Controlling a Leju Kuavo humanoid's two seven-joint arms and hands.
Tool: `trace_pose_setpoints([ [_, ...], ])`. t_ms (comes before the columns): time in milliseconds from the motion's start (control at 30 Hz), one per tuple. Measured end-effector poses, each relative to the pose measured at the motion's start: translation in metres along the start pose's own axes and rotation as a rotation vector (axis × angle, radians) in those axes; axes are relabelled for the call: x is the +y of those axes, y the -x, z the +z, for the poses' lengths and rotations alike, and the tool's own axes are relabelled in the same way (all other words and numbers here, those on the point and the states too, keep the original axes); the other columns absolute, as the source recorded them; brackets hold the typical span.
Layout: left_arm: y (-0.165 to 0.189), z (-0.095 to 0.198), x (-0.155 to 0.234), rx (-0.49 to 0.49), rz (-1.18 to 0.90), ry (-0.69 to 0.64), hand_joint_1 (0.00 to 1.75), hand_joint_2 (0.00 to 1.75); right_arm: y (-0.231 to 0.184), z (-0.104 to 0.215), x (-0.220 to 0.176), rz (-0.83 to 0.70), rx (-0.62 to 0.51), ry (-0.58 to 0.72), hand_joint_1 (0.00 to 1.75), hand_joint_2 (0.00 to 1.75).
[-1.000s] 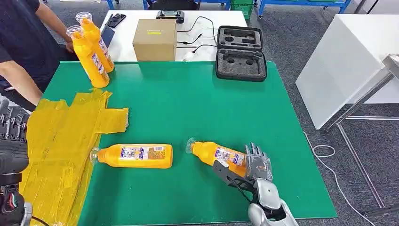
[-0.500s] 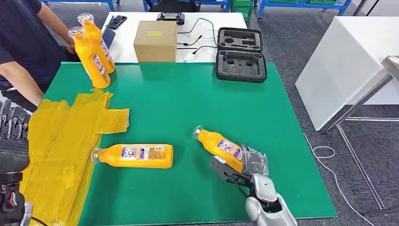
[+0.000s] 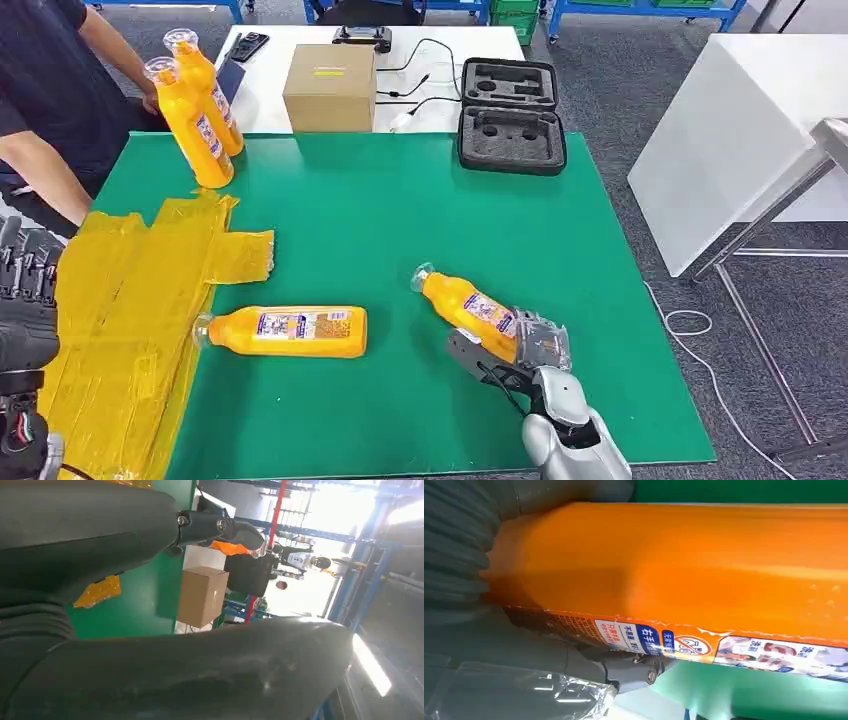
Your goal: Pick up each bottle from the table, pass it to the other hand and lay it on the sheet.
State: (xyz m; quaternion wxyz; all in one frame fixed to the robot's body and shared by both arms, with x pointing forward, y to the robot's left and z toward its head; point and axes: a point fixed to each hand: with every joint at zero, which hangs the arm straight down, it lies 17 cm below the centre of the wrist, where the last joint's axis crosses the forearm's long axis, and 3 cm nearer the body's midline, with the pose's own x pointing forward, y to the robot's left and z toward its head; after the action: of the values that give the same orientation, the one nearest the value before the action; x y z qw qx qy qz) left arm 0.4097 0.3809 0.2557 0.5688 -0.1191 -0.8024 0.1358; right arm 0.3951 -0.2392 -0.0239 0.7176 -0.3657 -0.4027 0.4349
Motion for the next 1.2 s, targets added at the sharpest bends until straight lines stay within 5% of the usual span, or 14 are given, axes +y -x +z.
trace_pose_setpoints([
  [167, 0.001, 0.012, 0.008, 0.004, -0.012, -0.012, 0.00, 0.00, -0.012, 0.017, -0.014, -0.204, -0.062, -0.001, 1.75, 1.75],
  [367, -0.001, 0.021, 0.008, 0.002, -0.030, -0.010, 0.00, 0.00, -0.022, 0.034, -0.043, -0.269, -0.124, 0.061, 1.75, 1.75],
  [667, 0.005, 0.050, -0.016, -0.015, -0.059, 0.032, 0.00, 0.00, -0.080, 0.091, -0.156, -0.414, -0.428, 0.360, 1.75, 1.75],
  [700, 0.006, 0.052, -0.020, -0.017, -0.055, 0.036, 0.00, 1.75, -0.090, 0.096, -0.163, -0.414, -0.457, 0.377, 1.75, 1.75],
  [933, 0.014, 0.055, -0.054, -0.013, -0.009, 0.084, 0.00, 1.75, -0.177, 0.124, -0.187, -0.391, -0.657, 0.418, 1.75, 1.75],
  [1200, 0.017, 0.057, -0.079, -0.006, 0.042, 0.130, 0.00, 1.75, -0.233, 0.136, -0.178, -0.365, -0.726, 0.385, 1.75, 1.75],
])
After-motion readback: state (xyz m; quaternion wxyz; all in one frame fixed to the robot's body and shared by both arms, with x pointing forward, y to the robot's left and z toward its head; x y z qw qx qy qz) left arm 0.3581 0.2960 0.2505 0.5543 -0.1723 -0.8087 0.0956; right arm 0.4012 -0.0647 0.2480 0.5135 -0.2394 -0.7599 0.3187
